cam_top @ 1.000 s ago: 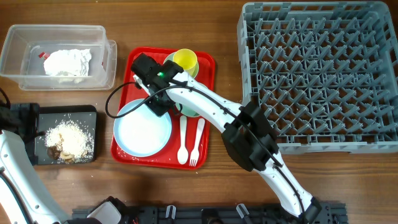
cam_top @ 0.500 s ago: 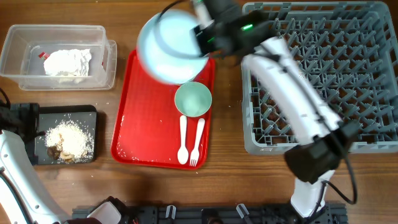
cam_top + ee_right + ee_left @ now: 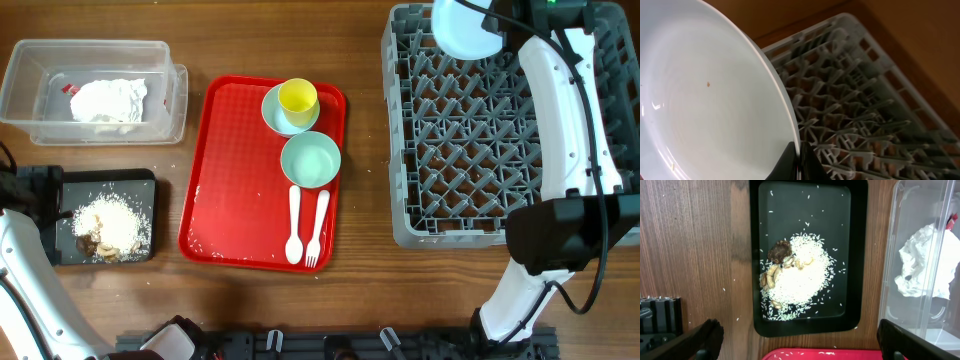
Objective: Sort waste into correct bins and load items into the dishwasher rack
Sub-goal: 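Lift the plate and carry it right into the rack's back row, then release the plate upright and raise the right gripper, then move the right gripper to the light-blue bowl and grip its rim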
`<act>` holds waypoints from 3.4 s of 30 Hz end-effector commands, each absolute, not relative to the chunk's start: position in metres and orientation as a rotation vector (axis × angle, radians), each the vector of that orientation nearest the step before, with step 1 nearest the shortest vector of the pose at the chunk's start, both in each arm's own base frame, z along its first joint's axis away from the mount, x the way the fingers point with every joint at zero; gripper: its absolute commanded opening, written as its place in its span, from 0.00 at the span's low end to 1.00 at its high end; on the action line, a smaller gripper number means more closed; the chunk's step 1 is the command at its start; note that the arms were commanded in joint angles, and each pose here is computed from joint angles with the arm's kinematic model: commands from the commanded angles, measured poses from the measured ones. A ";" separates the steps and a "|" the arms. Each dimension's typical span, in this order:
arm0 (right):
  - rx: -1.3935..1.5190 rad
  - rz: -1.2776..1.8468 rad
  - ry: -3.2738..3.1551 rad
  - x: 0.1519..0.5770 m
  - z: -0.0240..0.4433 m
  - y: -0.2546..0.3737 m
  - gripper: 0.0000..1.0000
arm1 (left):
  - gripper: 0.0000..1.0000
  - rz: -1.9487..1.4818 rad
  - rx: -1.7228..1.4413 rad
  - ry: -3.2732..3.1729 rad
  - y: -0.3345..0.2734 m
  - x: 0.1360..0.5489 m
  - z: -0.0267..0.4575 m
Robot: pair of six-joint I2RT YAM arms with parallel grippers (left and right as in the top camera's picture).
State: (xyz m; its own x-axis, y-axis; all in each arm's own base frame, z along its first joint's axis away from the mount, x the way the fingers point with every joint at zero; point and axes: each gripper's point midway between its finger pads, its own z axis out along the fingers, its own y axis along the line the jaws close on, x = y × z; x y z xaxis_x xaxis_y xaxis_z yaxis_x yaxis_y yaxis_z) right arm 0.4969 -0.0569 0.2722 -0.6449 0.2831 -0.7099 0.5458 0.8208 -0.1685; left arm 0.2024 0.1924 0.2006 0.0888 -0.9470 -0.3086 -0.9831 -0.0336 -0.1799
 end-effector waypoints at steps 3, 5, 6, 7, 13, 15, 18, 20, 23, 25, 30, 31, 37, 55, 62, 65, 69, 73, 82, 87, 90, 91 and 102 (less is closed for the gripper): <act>0.658 -0.629 2.263 0.500 0.258 -0.074 0.04 | 1.00 0.169 -2.045 1.903 0.195 0.200 0.198; 0.662 -0.683 2.261 0.502 0.248 -0.079 0.04 | 1.00 0.168 -2.045 1.903 0.195 0.200 0.198; 0.662 -0.717 2.266 0.504 0.240 -0.081 0.04 | 1.00 0.168 -2.045 1.903 0.195 0.200 0.198; 0.646 -0.737 2.282 0.507 0.230 -0.081 0.04 | 1.00 0.168 -2.045 1.903 0.195 0.200 0.199; 0.556 -0.747 2.352 0.513 0.204 -0.060 0.04 | 1.00 0.168 -2.045 1.903 0.195 0.200 0.198; 0.521 -0.746 2.359 0.514 0.204 -0.052 0.04 | 1.00 0.169 -2.045 1.903 0.195 0.200 0.198; 0.467 -0.774 2.369 0.515 0.204 -0.048 0.04 | 1.00 0.168 -2.045 1.903 0.195 0.200 0.198; 0.457 -0.784 2.369 0.515 0.204 -0.049 0.04 | 1.00 0.169 -2.045 1.903 0.195 0.200 0.198; 0.419 -0.751 2.389 0.516 0.201 -0.036 0.08 | 1.00 0.168 -2.045 1.903 0.195 0.200 0.198; 0.376 -0.684 2.414 0.517 0.199 -0.016 0.15 | 1.00 0.168 -2.045 1.903 0.195 0.200 0.198; 0.202 -0.530 2.403 0.511 0.224 0.052 1.00 | 1.00 0.168 -2.045 1.903 0.195 0.200 0.198; 0.101 -0.453 2.421 0.508 0.229 0.075 1.00 | 1.00 0.168 -2.045 1.903 0.195 0.200 0.198; -0.222 0.069 2.492 0.474 0.239 0.189 1.00 | 1.00 0.168 -2.045 1.903 0.195 0.200 0.198; -0.948 0.224 2.713 0.355 0.119 0.353 0.63 | 1.00 0.168 -2.045 1.903 0.195 0.200 0.198; -0.985 0.138 2.832 0.340 0.064 0.358 0.61 | 1.00 0.168 -2.045 1.903 0.195 0.200 0.198; -0.992 0.097 2.871 0.338 0.044 0.354 0.61 | 1.00 0.169 -2.045 1.903 0.195 0.200 0.198; -0.971 0.074 2.907 0.337 0.031 0.352 0.56 | 1.00 0.168 -2.045 1.903 0.195 0.200 0.198; -0.939 0.060 2.939 0.335 0.022 0.350 0.34 | 1.00 0.168 -2.045 1.903 0.195 0.200 0.198; -0.873 0.028 3.000 0.328 0.020 0.343 0.28 | 1.00 0.168 -2.045 1.903 0.195 0.200 0.198; -0.837 0.028 3.010 0.328 0.018 0.343 0.23 | 1.00 0.168 -2.045 1.903 0.195 0.200 0.198; -0.830 0.021 3.022 0.326 0.015 0.341 0.23 | 1.00 0.168 -2.045 1.903 0.195 0.200 0.198; -0.830 0.017 3.026 0.325 0.013 0.340 0.23 | 1.00 0.168 -2.045 1.903 0.195 0.200 0.199; -0.803 0.008 3.043 0.322 0.016 0.338 0.04 | 1.00 0.168 -2.045 1.903 0.195 0.200 0.198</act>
State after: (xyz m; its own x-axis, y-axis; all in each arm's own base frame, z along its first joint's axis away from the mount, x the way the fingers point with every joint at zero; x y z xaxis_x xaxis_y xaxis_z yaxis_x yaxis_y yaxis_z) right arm 0.3253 0.3434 0.0262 -0.8598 -0.5097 -0.0309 -0.5104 0.8596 0.0231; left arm 0.2025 0.1925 0.2007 0.0889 -0.9470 -0.3088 -0.9831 -0.0335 -0.1802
